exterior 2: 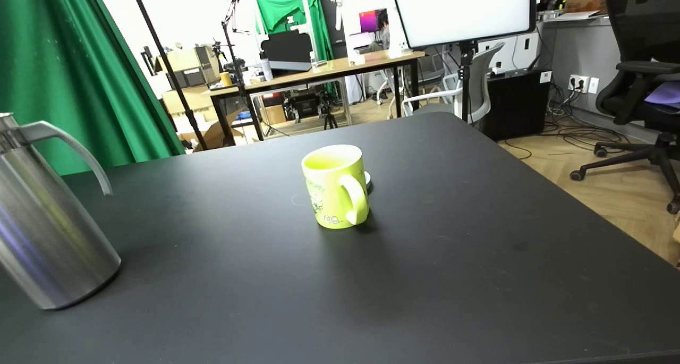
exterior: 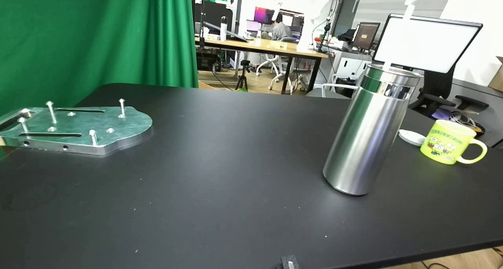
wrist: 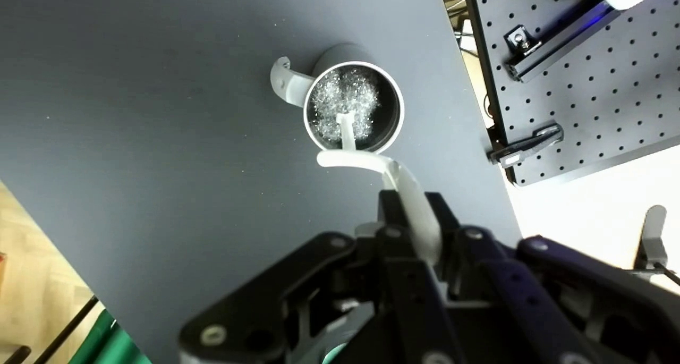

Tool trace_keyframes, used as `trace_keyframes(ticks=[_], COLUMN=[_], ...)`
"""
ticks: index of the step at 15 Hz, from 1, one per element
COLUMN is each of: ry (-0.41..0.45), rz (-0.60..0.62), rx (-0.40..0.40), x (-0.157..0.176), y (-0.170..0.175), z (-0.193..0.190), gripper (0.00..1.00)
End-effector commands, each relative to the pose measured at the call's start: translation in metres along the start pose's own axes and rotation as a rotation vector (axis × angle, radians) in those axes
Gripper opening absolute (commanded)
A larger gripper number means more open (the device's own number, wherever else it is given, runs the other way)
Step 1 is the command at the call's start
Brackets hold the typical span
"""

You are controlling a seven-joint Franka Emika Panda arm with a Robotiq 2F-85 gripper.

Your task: Move the brush inside the silver flask up and down

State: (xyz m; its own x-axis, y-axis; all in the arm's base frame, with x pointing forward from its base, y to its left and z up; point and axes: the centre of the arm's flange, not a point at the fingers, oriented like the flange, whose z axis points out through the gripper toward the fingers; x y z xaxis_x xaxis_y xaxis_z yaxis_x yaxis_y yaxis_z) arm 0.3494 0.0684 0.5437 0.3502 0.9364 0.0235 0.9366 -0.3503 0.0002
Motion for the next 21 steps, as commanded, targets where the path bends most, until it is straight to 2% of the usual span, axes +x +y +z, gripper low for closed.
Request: trace_keyframes(ticks=[1, 6, 9, 12, 18, 21], ry=[0.014, -0.007, -0.025, -0.033, 0.003, 0.023], rz=[0.014, 0.040, 0.036, 0.009, -0.077, -0.089], rx=[0.006, 0.055, 0.081, 0.065, -0.056, -0.062], x=[-0.010, -0.012, -0.008, -0.001, 0.012, 0.010], y=[0.015, 0.033, 0.035, 0.029, -0.001, -0.007], z=[0.028, 0.097, 0.118, 0.104, 0.017, 0.010], gripper=[0.04, 0.04, 0.04, 0.04, 0.04, 0.04])
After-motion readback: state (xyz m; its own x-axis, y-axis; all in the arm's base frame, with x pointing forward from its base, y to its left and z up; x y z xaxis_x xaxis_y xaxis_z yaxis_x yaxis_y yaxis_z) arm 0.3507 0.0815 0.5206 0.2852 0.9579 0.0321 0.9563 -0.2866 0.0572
